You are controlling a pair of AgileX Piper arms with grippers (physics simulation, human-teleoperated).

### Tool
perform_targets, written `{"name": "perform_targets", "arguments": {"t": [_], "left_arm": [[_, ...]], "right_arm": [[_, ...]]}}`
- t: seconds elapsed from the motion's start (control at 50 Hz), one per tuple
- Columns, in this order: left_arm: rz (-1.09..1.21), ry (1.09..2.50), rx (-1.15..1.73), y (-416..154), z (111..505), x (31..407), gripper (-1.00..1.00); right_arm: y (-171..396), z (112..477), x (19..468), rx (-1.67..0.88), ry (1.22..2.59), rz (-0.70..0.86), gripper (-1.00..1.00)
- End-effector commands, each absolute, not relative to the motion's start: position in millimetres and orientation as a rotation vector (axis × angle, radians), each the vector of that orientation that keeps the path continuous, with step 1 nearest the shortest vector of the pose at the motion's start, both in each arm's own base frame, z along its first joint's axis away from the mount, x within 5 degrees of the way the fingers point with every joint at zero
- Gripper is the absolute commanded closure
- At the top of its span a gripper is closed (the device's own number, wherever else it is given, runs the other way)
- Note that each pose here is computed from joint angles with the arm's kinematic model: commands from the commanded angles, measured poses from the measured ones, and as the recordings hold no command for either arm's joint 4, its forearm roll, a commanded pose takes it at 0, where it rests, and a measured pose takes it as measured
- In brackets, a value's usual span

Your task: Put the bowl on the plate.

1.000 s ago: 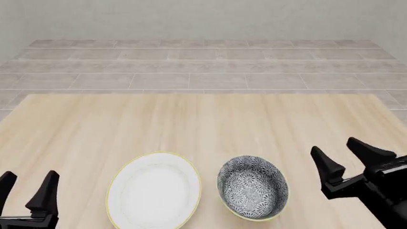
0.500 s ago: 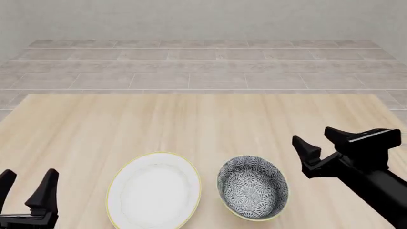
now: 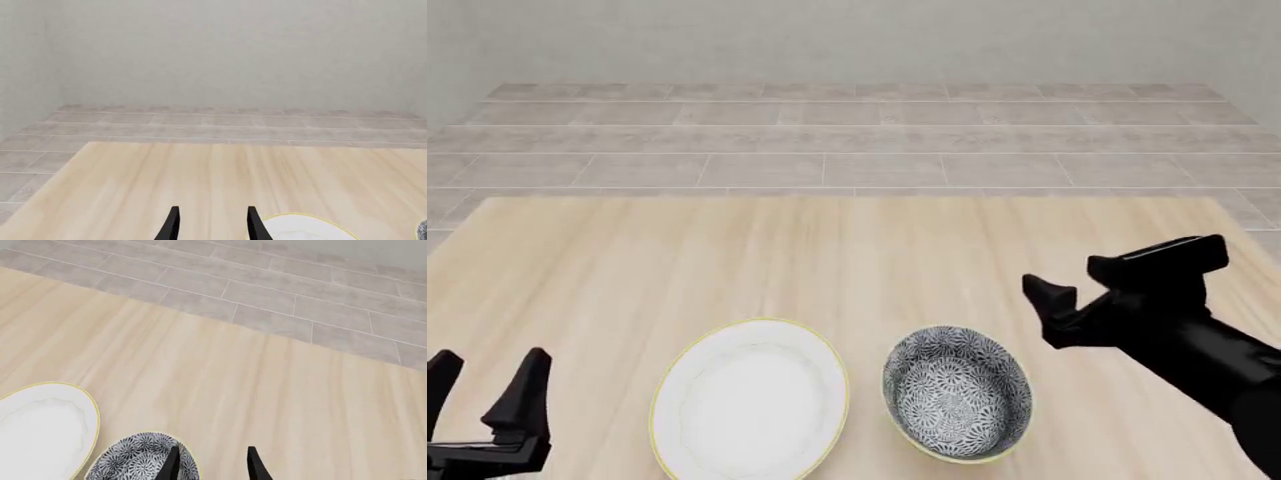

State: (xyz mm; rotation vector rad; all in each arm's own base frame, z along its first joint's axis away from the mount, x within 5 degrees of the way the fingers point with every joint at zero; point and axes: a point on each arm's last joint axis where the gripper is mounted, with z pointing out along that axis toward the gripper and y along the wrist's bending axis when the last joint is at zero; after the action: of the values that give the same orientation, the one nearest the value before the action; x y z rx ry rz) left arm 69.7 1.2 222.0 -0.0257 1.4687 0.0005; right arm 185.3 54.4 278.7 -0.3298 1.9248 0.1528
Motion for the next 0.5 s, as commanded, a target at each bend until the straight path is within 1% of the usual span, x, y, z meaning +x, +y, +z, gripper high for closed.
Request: {"name": "perform_targets", "arguments": {"t": [0.02, 0.5], "left_arm": [[0.004, 1.468, -0.026, 1, 222, 72, -1.00], [0.005, 1.464, -0.025, 2, 222, 74, -1.00]], "right_arm": [[59, 282, 188, -0.350, 2.000, 0.162, -1.00], [66, 269, 187, -0.364, 2.094, 0.197, -1.00]]}}
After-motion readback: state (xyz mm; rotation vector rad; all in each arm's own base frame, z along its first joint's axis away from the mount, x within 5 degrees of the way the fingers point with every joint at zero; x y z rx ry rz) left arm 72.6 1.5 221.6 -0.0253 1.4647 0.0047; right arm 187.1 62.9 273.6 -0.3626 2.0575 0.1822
